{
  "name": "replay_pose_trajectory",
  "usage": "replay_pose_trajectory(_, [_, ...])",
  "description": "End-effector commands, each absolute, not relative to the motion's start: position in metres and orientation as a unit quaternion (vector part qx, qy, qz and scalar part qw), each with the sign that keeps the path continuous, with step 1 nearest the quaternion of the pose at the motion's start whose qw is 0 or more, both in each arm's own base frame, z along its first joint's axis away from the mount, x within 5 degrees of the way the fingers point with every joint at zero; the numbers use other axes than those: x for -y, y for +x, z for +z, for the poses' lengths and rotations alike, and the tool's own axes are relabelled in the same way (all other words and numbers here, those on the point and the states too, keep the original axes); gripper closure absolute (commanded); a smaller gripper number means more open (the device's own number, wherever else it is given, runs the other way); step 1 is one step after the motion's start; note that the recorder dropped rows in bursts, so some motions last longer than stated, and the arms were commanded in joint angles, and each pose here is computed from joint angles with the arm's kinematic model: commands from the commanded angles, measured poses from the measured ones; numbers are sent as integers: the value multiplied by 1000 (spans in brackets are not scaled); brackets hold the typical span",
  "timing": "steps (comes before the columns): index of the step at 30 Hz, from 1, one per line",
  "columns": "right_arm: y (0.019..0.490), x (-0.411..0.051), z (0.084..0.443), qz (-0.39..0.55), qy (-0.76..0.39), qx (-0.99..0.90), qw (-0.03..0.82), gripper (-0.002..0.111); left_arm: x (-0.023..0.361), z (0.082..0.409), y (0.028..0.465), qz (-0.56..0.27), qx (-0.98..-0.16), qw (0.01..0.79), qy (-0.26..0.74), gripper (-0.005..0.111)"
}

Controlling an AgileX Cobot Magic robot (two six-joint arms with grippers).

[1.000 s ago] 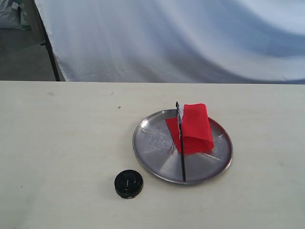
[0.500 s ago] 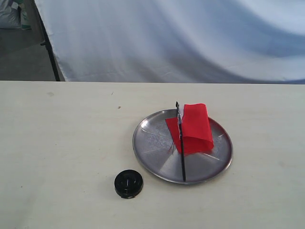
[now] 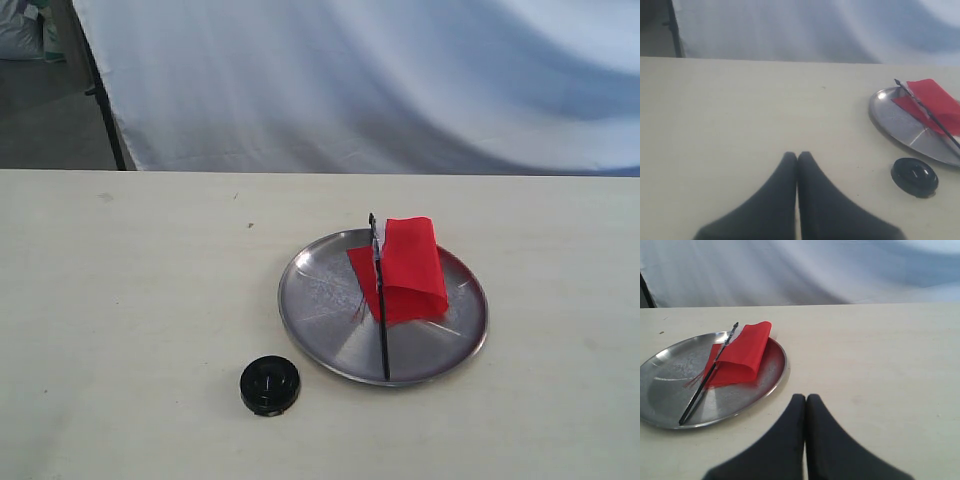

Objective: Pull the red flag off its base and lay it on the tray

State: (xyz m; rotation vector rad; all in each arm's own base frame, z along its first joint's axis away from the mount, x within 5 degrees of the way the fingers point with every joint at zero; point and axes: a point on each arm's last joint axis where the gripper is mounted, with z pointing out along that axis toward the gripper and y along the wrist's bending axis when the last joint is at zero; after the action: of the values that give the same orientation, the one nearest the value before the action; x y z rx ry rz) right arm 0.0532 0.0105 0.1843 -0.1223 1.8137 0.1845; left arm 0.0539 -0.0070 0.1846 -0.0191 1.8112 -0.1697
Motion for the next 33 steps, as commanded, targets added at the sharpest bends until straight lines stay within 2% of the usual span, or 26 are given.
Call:
replay_pose_trajectory(1, [53,-10,184,76,-56,-783,615,108,4,184,54,-58,-784,617,-39,107])
replay_pose_trajectory(10, [53,-10,184,76,-56,-783,615,108,0,184,54,-35,-782,619,-69,107])
replay_pose_trajectory(33, [53,-10,184,76,-56,-783,615,108,-1,184,54,-34,-782,619,-69,107])
